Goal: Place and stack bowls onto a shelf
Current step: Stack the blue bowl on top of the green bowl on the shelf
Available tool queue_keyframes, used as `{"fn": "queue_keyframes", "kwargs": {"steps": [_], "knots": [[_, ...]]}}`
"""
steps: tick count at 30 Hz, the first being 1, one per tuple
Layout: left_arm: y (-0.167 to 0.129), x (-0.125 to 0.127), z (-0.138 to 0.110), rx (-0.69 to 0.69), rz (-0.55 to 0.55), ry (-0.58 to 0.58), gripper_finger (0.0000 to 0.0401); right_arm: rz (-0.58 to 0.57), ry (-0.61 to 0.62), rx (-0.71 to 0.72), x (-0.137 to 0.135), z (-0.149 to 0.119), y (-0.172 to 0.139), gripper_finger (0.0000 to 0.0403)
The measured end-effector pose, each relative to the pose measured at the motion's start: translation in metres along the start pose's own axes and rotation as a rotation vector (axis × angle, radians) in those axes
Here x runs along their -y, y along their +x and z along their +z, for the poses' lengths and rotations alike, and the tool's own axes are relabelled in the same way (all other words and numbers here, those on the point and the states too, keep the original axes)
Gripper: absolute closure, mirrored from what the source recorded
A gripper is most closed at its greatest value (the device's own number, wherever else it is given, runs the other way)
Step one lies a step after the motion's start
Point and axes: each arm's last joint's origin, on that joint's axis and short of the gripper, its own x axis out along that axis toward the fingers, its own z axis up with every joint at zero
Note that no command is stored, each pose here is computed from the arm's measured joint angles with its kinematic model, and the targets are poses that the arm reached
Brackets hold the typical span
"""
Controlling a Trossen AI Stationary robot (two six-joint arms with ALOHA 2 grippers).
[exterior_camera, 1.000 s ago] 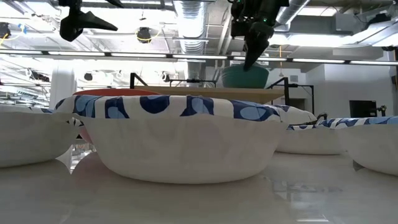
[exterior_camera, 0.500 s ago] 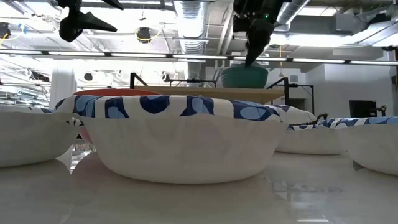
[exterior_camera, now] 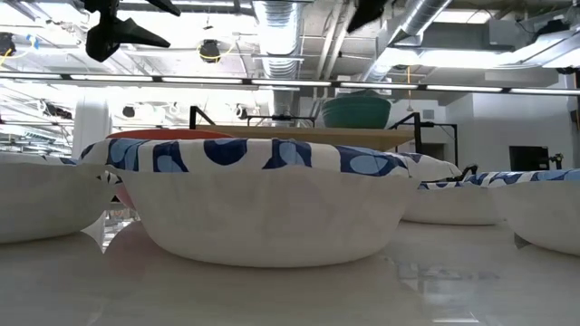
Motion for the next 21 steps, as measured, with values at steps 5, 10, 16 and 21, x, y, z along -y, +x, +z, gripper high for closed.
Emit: {"fn": "queue_keyframes", "kwargs": {"steps": [5, 10, 16, 21], "knots": [[0.0, 0.0, 0.0, 0.009, 0.008, -0.009, 0.0167, 0.116, -0.157, 0.015, -0.046, 0.017, 0.013, 0.0179], [0.0, 0.0, 0.0, 0.007, 0.008, -0.01, 0.0167, 0.184, -0.256, -0.019, -0.073, 0.027, 0.042, 0.0179], [0.002, -0.001, -0.002, -0.004, 0.022, -0.016, 0.0167, 0.266, -0.323, -0.191, -0.091, 0.024, 0.102, 0.0179], [0.006, 0.001, -0.005, -0.025, 0.027, -0.01, 0.0167, 0.347, -0.366, -0.318, -0.107, 0.016, 0.152, 0.0179]]}}
